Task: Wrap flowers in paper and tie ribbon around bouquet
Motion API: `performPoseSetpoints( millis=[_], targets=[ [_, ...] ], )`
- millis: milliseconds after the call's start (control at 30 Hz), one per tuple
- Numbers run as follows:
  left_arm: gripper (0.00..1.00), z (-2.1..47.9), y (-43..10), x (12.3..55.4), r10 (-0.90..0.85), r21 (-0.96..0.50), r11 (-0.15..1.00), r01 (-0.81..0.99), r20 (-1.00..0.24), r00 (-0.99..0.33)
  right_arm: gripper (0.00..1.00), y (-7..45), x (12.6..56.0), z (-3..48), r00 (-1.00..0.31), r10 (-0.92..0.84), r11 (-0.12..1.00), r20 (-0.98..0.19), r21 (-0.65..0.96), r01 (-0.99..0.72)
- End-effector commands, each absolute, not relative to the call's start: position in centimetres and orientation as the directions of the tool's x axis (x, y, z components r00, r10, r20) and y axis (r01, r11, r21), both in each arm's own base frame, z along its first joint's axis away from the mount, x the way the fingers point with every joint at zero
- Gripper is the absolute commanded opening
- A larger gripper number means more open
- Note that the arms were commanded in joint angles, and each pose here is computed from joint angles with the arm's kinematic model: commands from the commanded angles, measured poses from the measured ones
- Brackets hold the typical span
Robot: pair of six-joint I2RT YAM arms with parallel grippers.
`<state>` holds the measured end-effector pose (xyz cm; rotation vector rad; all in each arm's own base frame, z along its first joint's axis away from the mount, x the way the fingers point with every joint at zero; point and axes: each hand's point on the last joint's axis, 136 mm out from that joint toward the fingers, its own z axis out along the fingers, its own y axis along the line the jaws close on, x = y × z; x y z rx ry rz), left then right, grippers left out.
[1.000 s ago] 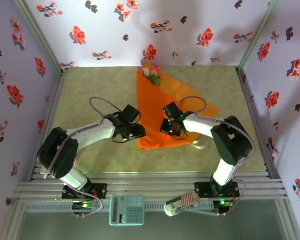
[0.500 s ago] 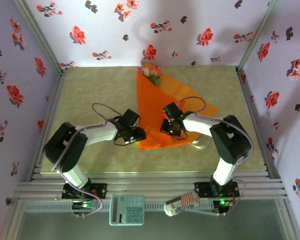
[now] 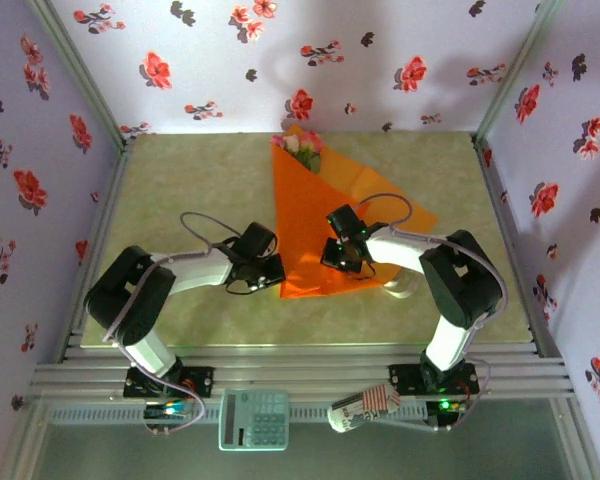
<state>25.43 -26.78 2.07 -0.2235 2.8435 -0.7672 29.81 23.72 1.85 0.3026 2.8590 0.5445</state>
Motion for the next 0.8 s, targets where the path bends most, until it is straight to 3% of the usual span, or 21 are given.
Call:
performPoseSetpoints(
  millis=[0, 100, 200, 400, 767],
  targets=[
    [0.0, 2.5, -26.9, 25.7, -0.2, -0.529, 0.844, -0.088, -0.158, -0.967, 0.2, 22.6, 29.3, 2.4, -0.954, 0.263, 0.916, -0.147, 0.348, 0.199],
    [0.0, 2.8, -26.9, 25.7, -0.203, -0.535, 0.84, -0.087, -0.161, -0.966, 0.43, 21.9, 28.6, 4.5, -0.932, 0.336, 0.89, -0.131, 0.367, 0.269],
    [0.0, 3.1, -27.1, 25.6, -0.208, -0.548, 0.832, -0.088, -0.161, -0.965, 0.53, 21.5, 26.8, 5.9, -0.899, 0.433, 0.834, -0.062, 0.405, 0.374],
    [0.0, 4.5, -27.5, 25.6, -0.199, -0.579, 0.812, -0.07, -0.163, -0.966, 0.59, 23.5, 23.0, 5.6, -0.803, 0.579, 0.639, 0.139, 0.535, 0.553],
    [0.0, 5.3, -28.1, 25.4, -0.21, -0.622, 0.775, -0.11, -0.09, -0.974, 0.63, 28.1, 22.0, 4.9, -0.602, 0.714, 0.272, 0.357, 0.651, 0.709]
  ],
)
